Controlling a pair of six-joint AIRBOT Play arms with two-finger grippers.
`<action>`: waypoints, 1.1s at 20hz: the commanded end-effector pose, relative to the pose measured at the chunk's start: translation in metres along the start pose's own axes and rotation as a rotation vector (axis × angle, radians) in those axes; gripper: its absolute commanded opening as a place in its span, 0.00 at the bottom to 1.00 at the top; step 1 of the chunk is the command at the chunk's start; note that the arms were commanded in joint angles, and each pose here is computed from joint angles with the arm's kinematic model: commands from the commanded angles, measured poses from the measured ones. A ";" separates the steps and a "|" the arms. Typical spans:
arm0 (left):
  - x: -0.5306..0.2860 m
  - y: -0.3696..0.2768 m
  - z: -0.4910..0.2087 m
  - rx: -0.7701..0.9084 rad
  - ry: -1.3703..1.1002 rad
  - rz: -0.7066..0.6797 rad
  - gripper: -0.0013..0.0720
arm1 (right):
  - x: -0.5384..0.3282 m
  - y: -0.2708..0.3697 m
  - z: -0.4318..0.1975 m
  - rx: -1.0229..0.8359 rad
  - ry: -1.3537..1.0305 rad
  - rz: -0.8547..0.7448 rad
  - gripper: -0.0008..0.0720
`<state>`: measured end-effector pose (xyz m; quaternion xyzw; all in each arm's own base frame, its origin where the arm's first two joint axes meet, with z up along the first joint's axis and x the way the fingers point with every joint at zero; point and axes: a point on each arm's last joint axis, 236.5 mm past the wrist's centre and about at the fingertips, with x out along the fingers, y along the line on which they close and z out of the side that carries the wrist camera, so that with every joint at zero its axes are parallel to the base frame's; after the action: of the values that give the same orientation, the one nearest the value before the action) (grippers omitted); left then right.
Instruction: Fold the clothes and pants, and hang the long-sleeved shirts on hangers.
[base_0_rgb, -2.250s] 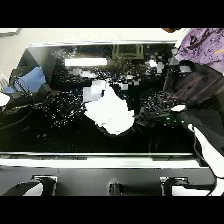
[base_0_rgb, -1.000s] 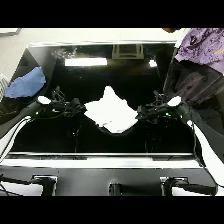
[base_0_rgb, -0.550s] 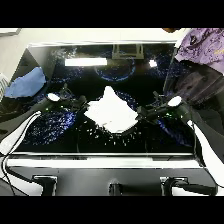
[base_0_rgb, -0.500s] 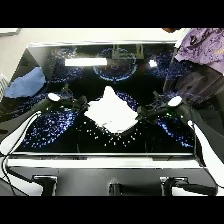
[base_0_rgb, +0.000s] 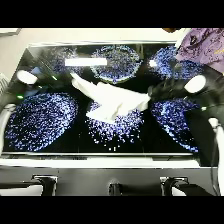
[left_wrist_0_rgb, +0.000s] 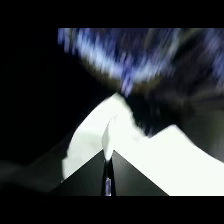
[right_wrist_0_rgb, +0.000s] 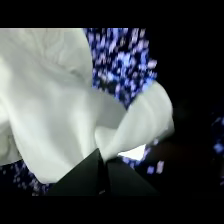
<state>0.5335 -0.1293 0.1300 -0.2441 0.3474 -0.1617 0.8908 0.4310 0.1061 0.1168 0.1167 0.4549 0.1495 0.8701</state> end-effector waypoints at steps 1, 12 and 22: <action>-0.134 -0.048 0.104 0.179 -0.332 0.073 0.04 | -0.125 0.009 0.085 -0.195 -0.339 -0.167 0.04; -0.428 -0.166 0.092 0.366 -0.797 0.046 0.04 | -0.401 0.085 0.068 -0.325 -0.950 -0.193 0.05; -0.193 -0.020 0.035 0.180 -0.221 0.239 0.04 | -0.116 0.062 0.094 0.025 -0.288 0.095 0.05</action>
<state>0.3841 -0.0424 0.3584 -0.1251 0.1535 -0.0667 0.9779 0.3916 0.0717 0.3657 0.0937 0.1886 0.1127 0.9711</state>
